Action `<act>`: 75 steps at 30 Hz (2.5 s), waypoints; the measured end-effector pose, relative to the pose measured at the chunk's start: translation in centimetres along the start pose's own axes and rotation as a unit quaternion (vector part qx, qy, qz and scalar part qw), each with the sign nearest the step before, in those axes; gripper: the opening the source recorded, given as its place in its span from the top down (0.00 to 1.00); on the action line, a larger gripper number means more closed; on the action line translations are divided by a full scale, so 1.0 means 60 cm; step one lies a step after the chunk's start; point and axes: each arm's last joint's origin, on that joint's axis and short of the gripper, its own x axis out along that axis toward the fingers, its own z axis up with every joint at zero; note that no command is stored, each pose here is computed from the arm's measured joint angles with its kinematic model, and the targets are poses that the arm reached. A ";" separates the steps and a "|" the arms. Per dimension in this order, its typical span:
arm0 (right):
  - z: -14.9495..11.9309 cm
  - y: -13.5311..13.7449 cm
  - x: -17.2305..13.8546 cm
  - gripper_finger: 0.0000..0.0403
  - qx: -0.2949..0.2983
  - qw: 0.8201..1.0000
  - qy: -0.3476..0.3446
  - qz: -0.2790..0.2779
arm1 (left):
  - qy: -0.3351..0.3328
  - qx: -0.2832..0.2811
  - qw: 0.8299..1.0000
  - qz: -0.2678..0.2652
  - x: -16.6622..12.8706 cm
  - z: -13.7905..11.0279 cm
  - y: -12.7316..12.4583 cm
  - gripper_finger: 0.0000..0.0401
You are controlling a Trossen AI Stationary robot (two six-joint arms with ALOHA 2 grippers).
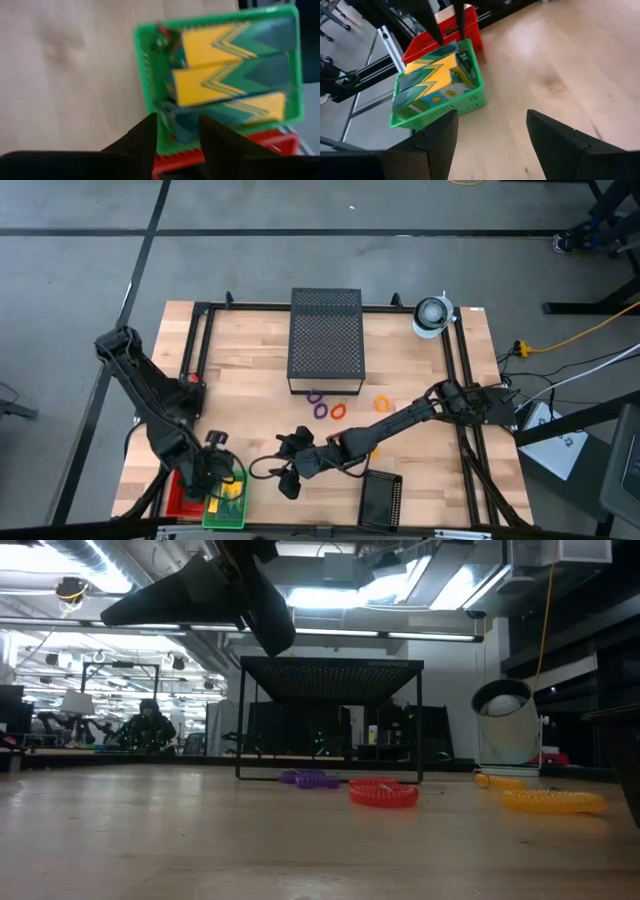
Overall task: Pick & Place Office Desk Supplies
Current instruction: Move the green bin to the top left of the table
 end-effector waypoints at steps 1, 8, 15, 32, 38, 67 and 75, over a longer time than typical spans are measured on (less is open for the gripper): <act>0.001 -0.001 0.000 0.42 -0.002 1.000 0.000 -0.001 | 0.005 -0.006 1.000 -0.005 0.000 -0.003 -0.003 0.69; 0.011 -0.014 0.005 0.42 -0.006 1.000 0.003 0.002 | 0.034 -0.026 0.999 -0.032 0.000 -0.010 -0.011 0.88; 0.014 -0.018 0.007 0.42 -0.011 1.000 0.009 0.008 | 0.060 -0.040 0.995 -0.067 0.000 -0.012 -0.017 0.99; 0.015 -0.018 0.007 0.42 -0.016 1.000 0.015 0.017 | 0.110 -0.031 0.991 -0.072 0.070 0.004 -0.030 1.00; 0.015 -0.018 0.007 0.42 -0.015 1.000 0.016 0.018 | 0.097 -0.009 0.992 -0.077 0.087 0.024 -0.019 0.99; 0.009 -0.014 0.005 0.41 -0.017 0.999 0.025 0.017 | 0.063 0.014 0.997 -0.032 0.127 0.069 0.152 1.00; 0.011 -0.015 0.005 0.41 -0.016 0.999 0.024 0.016 | 0.048 0.017 0.998 -0.027 0.110 0.079 0.161 1.00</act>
